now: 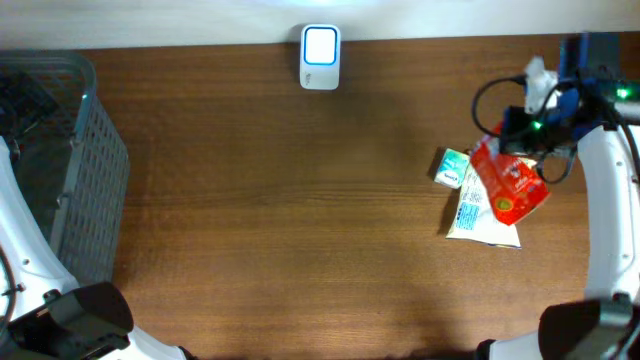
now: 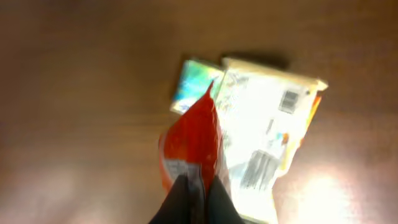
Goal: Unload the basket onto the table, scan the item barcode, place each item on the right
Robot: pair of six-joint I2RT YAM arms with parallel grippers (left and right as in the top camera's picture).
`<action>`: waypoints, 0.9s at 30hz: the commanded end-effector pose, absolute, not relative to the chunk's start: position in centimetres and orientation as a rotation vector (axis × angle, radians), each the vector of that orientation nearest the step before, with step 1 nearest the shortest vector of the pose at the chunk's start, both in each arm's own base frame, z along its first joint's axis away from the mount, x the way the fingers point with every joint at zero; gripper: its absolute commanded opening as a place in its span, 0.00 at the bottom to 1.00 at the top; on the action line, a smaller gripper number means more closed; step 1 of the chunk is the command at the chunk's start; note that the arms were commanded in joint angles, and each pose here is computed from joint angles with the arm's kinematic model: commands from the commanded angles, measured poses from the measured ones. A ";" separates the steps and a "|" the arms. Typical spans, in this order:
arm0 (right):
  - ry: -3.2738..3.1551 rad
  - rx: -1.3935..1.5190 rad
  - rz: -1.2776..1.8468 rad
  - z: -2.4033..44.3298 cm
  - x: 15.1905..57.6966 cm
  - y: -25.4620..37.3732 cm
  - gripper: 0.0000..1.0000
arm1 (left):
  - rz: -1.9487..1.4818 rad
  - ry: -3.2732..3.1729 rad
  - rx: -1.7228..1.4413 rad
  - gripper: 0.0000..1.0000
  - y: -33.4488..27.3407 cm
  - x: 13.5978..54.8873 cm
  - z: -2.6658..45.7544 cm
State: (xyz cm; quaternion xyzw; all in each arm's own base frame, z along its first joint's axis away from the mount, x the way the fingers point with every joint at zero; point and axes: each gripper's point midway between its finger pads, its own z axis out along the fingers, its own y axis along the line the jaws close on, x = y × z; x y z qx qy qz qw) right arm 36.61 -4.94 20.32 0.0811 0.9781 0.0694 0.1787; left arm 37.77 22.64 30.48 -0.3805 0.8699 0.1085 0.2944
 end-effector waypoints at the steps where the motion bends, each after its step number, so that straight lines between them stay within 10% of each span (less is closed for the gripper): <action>1: 2.760 0.312 0.341 15.9 36.3 -5.5 0.06 | 0.292 2.308 -1.027 0.99 22.8 37.7 30.5; 5: 2.760 0.309 0.417 13.0 35.8 -5.0 0.15 | 0.292 2.308 -1.027 0.99 22.8 37.7 30.5; 6: 2.763 0.310 0.425 13.0 35.7 -4.9 0.59 | 0.291 2.308 -1.027 0.99 22.8 37.7 30.5; 9: 2.735 0.296 0.474 14.2 36.0 -4.3 0.99 | 0.292 2.307 -1.027 0.99 22.8 37.7 30.5; 27: 2.461 0.022 0.404 34.4 29.2 1.6 0.99 | 0.291 2.308 -1.027 0.99 22.8 37.7 30.5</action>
